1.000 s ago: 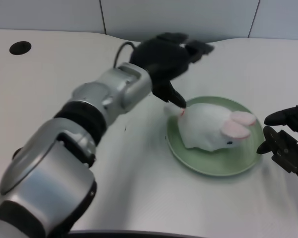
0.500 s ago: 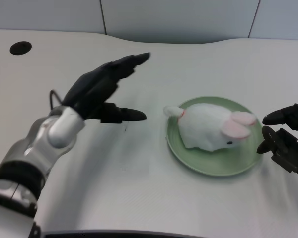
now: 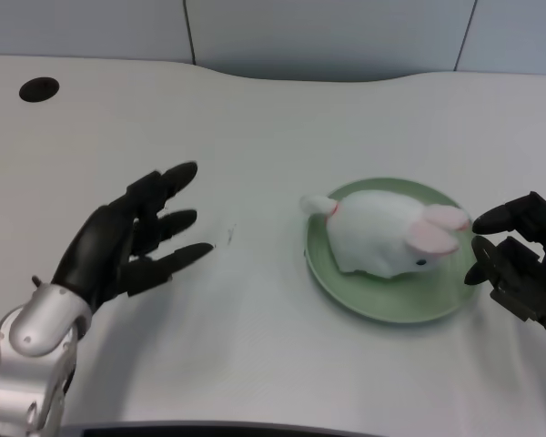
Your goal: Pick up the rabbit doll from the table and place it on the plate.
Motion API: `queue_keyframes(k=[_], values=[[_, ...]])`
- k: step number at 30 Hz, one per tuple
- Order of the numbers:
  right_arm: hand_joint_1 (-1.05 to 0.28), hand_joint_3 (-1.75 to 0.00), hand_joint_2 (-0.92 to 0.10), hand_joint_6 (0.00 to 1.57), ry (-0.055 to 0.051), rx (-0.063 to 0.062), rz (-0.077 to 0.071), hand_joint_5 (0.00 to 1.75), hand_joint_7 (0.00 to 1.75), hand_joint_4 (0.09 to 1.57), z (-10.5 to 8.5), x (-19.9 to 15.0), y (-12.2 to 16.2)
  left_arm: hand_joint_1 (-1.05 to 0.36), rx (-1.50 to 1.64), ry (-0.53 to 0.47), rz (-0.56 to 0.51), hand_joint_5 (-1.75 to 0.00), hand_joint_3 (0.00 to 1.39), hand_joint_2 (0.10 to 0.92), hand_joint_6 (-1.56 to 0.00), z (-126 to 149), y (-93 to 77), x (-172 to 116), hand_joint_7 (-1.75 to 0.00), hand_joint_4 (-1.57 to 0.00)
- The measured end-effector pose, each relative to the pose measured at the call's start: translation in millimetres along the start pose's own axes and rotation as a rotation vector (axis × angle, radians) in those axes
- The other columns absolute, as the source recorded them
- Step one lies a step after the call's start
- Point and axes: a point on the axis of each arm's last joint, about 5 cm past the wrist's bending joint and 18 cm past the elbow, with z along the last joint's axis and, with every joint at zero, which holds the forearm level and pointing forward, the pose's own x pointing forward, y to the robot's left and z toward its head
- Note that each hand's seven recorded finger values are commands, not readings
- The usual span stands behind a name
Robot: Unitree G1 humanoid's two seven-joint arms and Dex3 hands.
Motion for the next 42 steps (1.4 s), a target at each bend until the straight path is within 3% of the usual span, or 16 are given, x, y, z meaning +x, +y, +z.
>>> queue_keyframes(k=[5, 7, 9, 10, 11, 12, 14, 17, 20, 23, 25, 28, 32, 34, 38, 42], values=[[-0.29, -0.52, -0.92, 0.2, 0.01, 0.021, 0.002, 1.75, 1.65, 0.37, -0.6, 0.0, -0.2, -0.6, -0.091, 0.057, 0.013, -0.37, 0.19, 0.921, -0.33, 1.0, -0.5, -10.3, -0.05, -0.45], [-0.29, -0.51, -0.92, 0.21, 0.012, 0.008, -0.002, 1.75, 1.65, 0.38, -0.6, 0.1, 0.2, -0.54, -0.14, 0.089, 0.002, -0.83, 0.32, 0.921, -0.59, 1.9, 1.9, -12.2, -0.1, -0.49], [-0.29, -0.5, -0.92, 0.22, 0.006, -0.007, -0.012, 1.75, 1.65, 0.38, -0.6, -0.2, -0.3, -0.52, -0.197, 0.155, -0.002, -0.98, 0.34, 0.921, -0.67, -2.4, 5.3, -17.7, -0.11, -0.5], [-0.3, -0.51, -0.92, 0.22, 0.005, -0.01, -0.015, 1.75, 1.64, 0.37, -0.9, -0.5, -1.1, -0.51, -0.217, 0.19, 0.002, -1.22, 0.35, 0.921, -0.78, -5.9, 6.1, -20.9, -0.2, -0.52], [-0.3, -0.51, -0.92, 0.22, 0.01, -0.011, -0.019, 1.75, 1.64, 0.36, -1.7, -0.9, -2.5, -0.5, -0.235, 0.219, 0.006, -1.31, 0.36, 0.921, -0.82, -9.2, 6.5, -23.8, -0.23, -0.53], [-0.3, -0.52, -0.92, 0.21, 0.014, -0.011, -0.024, 1.75, 1.63, 0.34, -3.1, -1.3, -3.6, -0.51, -0.247, 0.243, 0.007, -1.41, 0.36, 0.921, -0.86, -11.5, 6.9, -25.8, -0.33, -0.58], [-0.3, -0.54, -0.92, 0.2, 0.022, -0.009, -0.033, 1.75, 1.61, 0.32, -5.3, -1.9, -4.8, -0.51, -0.258, 0.275, 0.014, -1.51, 0.35, 0.921, -0.8, -14.0, 8.7, -28.4, -0.6, -0.62], [-0.31, -0.58, -0.92, 0.15, 0.015, 0.005, -0.05, 1.75, 1.55, 0.25, -6.0, -1.5, -6.5, -0.49, -0.258, 0.297, -0.001, -1.69, 0.43, 0.921, -0.65, -16.1, 11.7, -29.8, -1.09, -0.56], [-0.29, -0.61, -0.92, 0.16, 0.008, -0.002, -0.084, 1.73, 1.47, 0.21, -5.0, 0.5, -6.9, -0.5, -0.25, 0.31, -0.026, -1.74, 0.45, 0.921, -0.58, -22.6, 13.2, -29.8, -1.41, -0.59], [-0.28, -0.61, -0.92, 0.17, 0.003, 0.003, -0.105, 1.74, 1.44, 0.21, -4.5, 1.6, -6.1, -0.51, -0.244, 0.314, -0.025, -1.75, 0.46, 0.921, -0.59, -27.9, 14.1, -30.0, -1.51, -0.66], [-0.28, -0.62, -0.92, 0.17, 0.0, 0.011, -0.117, 1.74, 1.43, 0.21, -4.4, 2.7, -4.9, -0.52, -0.243, 0.314, -0.021, -1.75, 0.45, 0.921, -0.61, -29.8, 14.8, -28.9, -1.57, -0.72], [-0.28, -0.63, -0.92, 0.18, 0.0, 0.014, -0.125, 1.74, 1.41, 0.22, -4.0, 4.9, -4.3, -0.51, -0.239, 0.317, -0.017, -1.75, 0.45, 0.921, -0.57, -31.6, 15.7, -26.6, -1.67, -0.75], [-0.29, -0.63, -0.92, 0.2, 0.003, 0.013, -0.121, 1.74, 1.43, 0.23, -3.7, 7.6, -4.2, -0.5, -0.217, 0.317, -0.014, -1.75, 0.44, 0.921, -0.53, -33.4, 16.8, -24.2, -1.74, -0.75], [-0.28, -0.63, -0.92, 0.2, 0.01, 0.004, -0.115, 1.73, 1.44, 0.24, -3.1, 8.9, -6.1, -0.5, -0.22, 0.322, -0.014, -1.75, 0.43, 0.921, -0.52, -33.9, 17.1, -22.6, -1.74, -0.74], [-0.27, -0.61, -0.92, 0.23, 0.014, -0.011, -0.098, 1.71, 1.45, 0.25, -1.1, 11.5, -10.1, -0.49, -0.212, 0.318, -0.014, -1.75, 0.46, 0.921, -0.52, -33.6, 18.1, -18.8, -1.75, -0.75], [-0.27, -0.59, -0.92, 0.23, 0.028, -0.014, -0.094, 1.71, 1.46, 0.26, -1.0, 13.0, -11.9, -0.5, -0.206, 0.315, -0.012, -1.75, 0.46, 0.921, -0.52, -34.9, 18.5, -18.1, -1.75, -0.75]])
